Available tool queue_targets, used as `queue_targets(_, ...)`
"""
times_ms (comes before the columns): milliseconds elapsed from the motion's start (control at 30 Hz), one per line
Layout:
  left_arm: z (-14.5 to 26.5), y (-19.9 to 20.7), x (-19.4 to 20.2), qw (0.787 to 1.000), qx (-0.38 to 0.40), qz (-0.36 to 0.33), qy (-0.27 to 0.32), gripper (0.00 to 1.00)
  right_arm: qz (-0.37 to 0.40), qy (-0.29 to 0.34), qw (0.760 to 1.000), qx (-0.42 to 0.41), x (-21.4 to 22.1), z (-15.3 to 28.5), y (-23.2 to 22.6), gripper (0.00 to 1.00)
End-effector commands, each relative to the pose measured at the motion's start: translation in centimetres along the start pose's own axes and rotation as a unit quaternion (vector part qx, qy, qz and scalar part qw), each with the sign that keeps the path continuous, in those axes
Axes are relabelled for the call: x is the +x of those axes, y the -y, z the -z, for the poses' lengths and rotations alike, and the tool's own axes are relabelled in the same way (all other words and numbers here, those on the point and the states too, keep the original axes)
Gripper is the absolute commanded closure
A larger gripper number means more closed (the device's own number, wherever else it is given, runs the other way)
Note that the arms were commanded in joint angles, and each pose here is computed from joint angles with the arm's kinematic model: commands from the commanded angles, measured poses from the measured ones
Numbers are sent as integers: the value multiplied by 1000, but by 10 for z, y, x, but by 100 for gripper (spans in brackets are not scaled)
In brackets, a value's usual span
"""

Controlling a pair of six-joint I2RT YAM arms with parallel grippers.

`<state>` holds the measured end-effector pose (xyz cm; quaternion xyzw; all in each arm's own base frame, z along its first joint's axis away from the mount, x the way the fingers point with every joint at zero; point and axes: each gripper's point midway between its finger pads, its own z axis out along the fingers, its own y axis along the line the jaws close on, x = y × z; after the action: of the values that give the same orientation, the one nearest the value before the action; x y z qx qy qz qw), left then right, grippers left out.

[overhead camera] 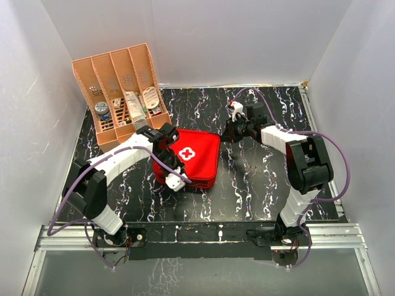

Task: Organize the medicine kit
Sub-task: Zip the medicine box at the center of the board, then reset both arms

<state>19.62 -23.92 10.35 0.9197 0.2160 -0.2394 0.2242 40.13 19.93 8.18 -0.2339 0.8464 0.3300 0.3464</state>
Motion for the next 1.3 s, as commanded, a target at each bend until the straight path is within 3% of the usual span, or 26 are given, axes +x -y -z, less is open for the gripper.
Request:
queue_targets(0,-16,19,-59,981,18,-140,132,100,52,116,970,209,-74,36,91,92)
queue_targets(33,-16,11,-58,983,2,-130,129,98,51,115,969,212,-74,38,91,90)
queue_targets(133,-13,-5,-58,984,-27,-121,129,60,49,115,967,222,-76,44,90,78)
queue_targets(333,-8,-19,-66,981,-62,-116,143,20,46,115,961,247,-84,61,88,70)
queue_targets(467,8,-44,-74,979,-112,-88,145,2,43,124,958,255,-91,79,78,65)
queue_targets(533,24,-73,-73,974,-172,-69,132,1,41,131,955,262,-96,91,70,59)
queue_targets(633,62,-121,-72,951,-282,25,123,1,38,142,949,280,-100,109,64,42)
queue_targets(767,113,-165,-44,878,-408,232,100,1,30,159,939,304,-105,128,59,9)
queue_targets(833,131,-168,-16,827,-442,337,86,1,18,164,936,311,-104,133,59,2)
queue_targets(933,161,-160,32,737,-507,444,50,1,-10,171,935,309,-97,131,57,2)
queue_targets(1067,193,-130,84,612,-581,537,-16,1,-47,183,929,320,-88,129,58,2)
queue_targets(1100,197,-124,90,590,-589,552,-23,1,-54,185,928,320,-86,127,58,2)
queue_targets(1167,202,-110,99,556,-601,572,-41,1,-63,188,925,324,-82,124,57,2)
queue_targets(1267,201,-94,103,542,-615,571,-45,1,-76,197,921,327,-77,122,58,2)
